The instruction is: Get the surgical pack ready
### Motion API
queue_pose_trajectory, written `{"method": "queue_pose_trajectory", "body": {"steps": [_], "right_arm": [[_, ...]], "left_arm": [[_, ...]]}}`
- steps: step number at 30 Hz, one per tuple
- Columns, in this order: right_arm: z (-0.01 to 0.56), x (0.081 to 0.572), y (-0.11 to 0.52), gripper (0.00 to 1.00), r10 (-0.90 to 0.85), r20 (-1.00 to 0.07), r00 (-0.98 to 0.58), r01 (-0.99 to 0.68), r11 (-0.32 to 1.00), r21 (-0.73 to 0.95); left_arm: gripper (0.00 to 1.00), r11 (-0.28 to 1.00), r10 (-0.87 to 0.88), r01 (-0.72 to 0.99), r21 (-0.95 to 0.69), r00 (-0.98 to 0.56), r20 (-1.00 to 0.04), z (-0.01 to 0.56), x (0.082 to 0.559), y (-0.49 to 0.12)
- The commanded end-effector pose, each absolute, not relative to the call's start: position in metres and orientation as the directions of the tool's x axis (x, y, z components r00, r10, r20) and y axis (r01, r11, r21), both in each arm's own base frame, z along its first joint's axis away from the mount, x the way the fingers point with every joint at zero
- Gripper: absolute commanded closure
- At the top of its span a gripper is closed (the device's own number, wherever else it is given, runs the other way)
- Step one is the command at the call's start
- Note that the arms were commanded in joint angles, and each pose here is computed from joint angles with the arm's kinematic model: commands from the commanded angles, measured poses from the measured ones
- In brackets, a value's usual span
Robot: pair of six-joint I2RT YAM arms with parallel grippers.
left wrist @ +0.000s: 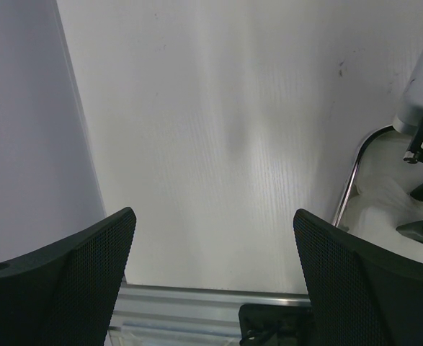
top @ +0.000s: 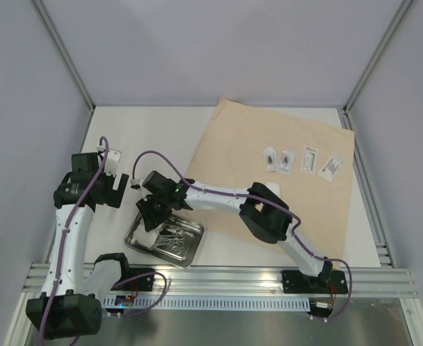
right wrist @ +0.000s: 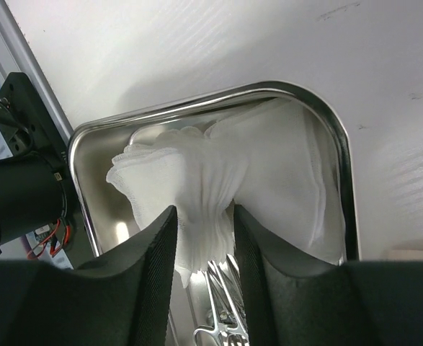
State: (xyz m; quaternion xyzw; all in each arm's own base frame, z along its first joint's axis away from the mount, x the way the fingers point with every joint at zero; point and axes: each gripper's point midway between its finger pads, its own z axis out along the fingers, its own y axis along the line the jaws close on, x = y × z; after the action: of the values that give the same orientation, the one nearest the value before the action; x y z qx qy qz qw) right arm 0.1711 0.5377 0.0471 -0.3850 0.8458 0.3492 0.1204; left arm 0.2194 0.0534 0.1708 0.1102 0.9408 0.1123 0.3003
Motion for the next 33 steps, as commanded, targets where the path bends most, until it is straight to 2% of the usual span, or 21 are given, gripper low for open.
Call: {"method": "queue_pose_trajectory", "body": {"steps": [1, 9, 14, 17, 18, 19, 21, 22, 23, 25, 28, 33], "right_arm": [[0.084, 0.180, 0.549, 0.60, -0.540, -0.554, -0.634, -0.773, 0.429, 0.466], [0.138, 0.210, 0.528, 0.42, -0.442, -0.632, -0.636, -0.764, 0.477, 0.436], [0.171, 0.227, 0.499, 0.40, -0.374, -0.664, -0.647, -0.743, 0.506, 0.438], [0.180, 0.245, 0.459, 0.41, -0.315, -0.662, -0.680, -0.690, 0.579, 0.434], [0.180, 0.254, 0.442, 0.42, -0.279, -0.655, -0.702, -0.649, 0.628, 0.429], [0.155, 0.270, 0.406, 0.43, -0.248, -0.611, -0.752, -0.574, 0.703, 0.420], [0.165, 0.288, 0.360, 0.47, -0.141, -0.606, -0.782, -0.477, 0.763, 0.437], [0.156, 0.313, 0.318, 0.50, -0.035, -0.574, -0.818, -0.354, 0.818, 0.453], [0.143, 0.309, 0.285, 0.56, 0.014, -0.541, -0.841, -0.279, 0.845, 0.456], [0.126, 0.328, 0.219, 0.58, 0.135, -0.510, -0.849, -0.123, 0.890, 0.440], [0.099, 0.326, 0.144, 0.59, 0.256, -0.461, -0.850, 0.045, 0.907, 0.420], [0.065, 0.317, 0.079, 0.60, 0.361, -0.409, -0.838, 0.189, 0.895, 0.403]], "left_arm": [[0.00, 0.952, 0.273, 0.133, 0.276, -0.777, -0.568, 0.176, 0.222, 0.051], [0.00, 0.953, 0.271, 0.132, 0.272, -0.773, -0.574, 0.179, 0.223, 0.051], [0.00, 0.953, 0.274, 0.137, 0.270, -0.772, -0.573, 0.179, 0.223, 0.050], [0.00, 0.953, 0.273, 0.137, 0.270, -0.773, -0.572, 0.179, 0.222, 0.050], [0.00, 0.953, 0.275, 0.139, 0.270, -0.774, -0.571, 0.179, 0.222, 0.050], [0.00, 0.952, 0.276, 0.141, 0.270, -0.773, -0.571, 0.180, 0.222, 0.050], [0.00, 0.953, 0.280, 0.150, 0.264, -0.772, -0.570, 0.179, 0.221, 0.048], [0.00, 0.953, 0.281, 0.154, 0.262, -0.772, -0.570, 0.178, 0.221, 0.047], [0.00, 0.954, 0.281, 0.159, 0.255, -0.772, -0.570, 0.178, 0.222, 0.046], [0.00, 0.954, 0.283, 0.163, 0.252, -0.770, -0.572, 0.178, 0.222, 0.045], [0.00, 0.953, 0.286, 0.169, 0.250, -0.769, -0.572, 0.178, 0.222, 0.044], [0.00, 0.953, 0.291, 0.179, 0.244, -0.767, -0.572, 0.178, 0.222, 0.043]]}}
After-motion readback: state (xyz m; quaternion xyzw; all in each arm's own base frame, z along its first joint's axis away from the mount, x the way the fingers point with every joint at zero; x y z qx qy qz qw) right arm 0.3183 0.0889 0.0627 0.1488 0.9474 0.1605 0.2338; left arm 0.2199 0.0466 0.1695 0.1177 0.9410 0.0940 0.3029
